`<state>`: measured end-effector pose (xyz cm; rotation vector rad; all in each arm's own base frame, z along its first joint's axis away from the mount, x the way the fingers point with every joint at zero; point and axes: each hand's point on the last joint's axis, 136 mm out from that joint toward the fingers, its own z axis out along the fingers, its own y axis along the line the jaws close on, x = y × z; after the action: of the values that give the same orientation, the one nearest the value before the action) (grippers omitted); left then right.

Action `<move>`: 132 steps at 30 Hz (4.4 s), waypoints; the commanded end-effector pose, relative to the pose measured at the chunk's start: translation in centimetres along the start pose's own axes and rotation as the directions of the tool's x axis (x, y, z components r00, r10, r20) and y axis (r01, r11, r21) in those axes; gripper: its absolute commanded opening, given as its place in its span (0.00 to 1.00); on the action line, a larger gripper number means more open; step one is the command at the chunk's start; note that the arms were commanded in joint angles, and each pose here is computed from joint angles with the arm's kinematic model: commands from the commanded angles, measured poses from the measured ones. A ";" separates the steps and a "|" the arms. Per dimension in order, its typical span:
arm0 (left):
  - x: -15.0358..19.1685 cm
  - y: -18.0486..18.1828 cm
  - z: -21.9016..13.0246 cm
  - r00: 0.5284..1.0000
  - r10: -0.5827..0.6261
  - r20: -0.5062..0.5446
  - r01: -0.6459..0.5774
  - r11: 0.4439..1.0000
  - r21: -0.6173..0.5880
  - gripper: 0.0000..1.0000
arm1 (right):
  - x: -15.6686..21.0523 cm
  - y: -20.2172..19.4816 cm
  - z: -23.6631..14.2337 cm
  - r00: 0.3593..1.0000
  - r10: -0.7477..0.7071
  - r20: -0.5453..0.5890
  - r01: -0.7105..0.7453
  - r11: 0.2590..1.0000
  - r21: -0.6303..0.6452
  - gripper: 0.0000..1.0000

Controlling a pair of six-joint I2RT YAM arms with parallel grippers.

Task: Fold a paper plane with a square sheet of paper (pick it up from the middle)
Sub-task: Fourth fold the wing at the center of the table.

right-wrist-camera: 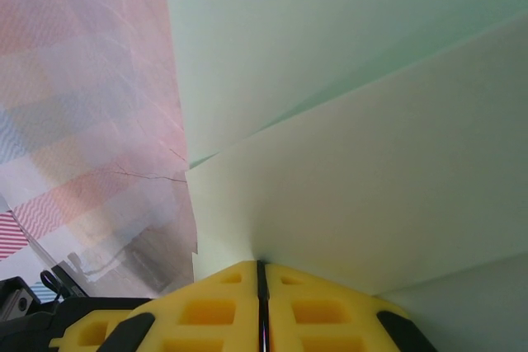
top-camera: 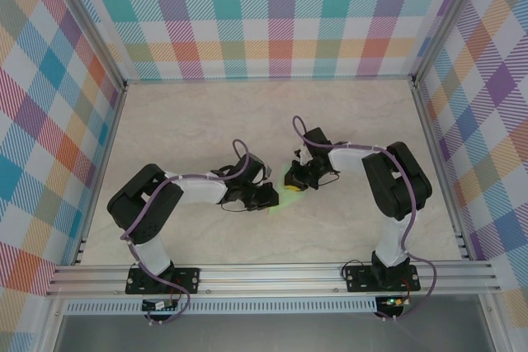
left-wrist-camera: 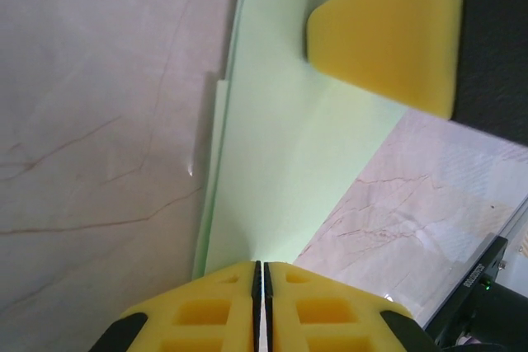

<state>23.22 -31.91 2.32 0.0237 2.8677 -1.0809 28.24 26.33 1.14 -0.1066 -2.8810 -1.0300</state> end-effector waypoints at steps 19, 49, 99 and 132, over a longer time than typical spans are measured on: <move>3.1 2.3 -0.5 0.996 -0.048 -0.075 0.041 0.995 -0.087 0.11 | 2.1 -7.0 3.0 0.993 0.102 -0.061 -0.086 0.970 0.228 0.09; 5.7 3.9 -0.6 0.989 -0.066 -0.136 0.044 0.986 -0.158 0.08 | 2.2 -7.4 2.9 0.992 0.109 -0.061 -0.091 0.964 0.249 0.09; 2.3 4.7 0.4 1.000 -0.015 -0.003 0.014 0.974 -0.226 0.00 | 2.8 2.2 0.8 0.980 -0.201 0.011 0.201 0.979 -0.020 0.13; 5.5 8.4 -0.4 0.993 -0.081 -0.085 0.047 0.937 -0.345 0.00 | -11.1 -5.9 -6.0 0.953 -0.045 0.300 -0.019 0.978 0.206 0.10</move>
<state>23.62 -31.00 1.67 0.0150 2.8331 -0.9075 37.21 20.57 1.79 -0.1725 -3.1577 -0.9625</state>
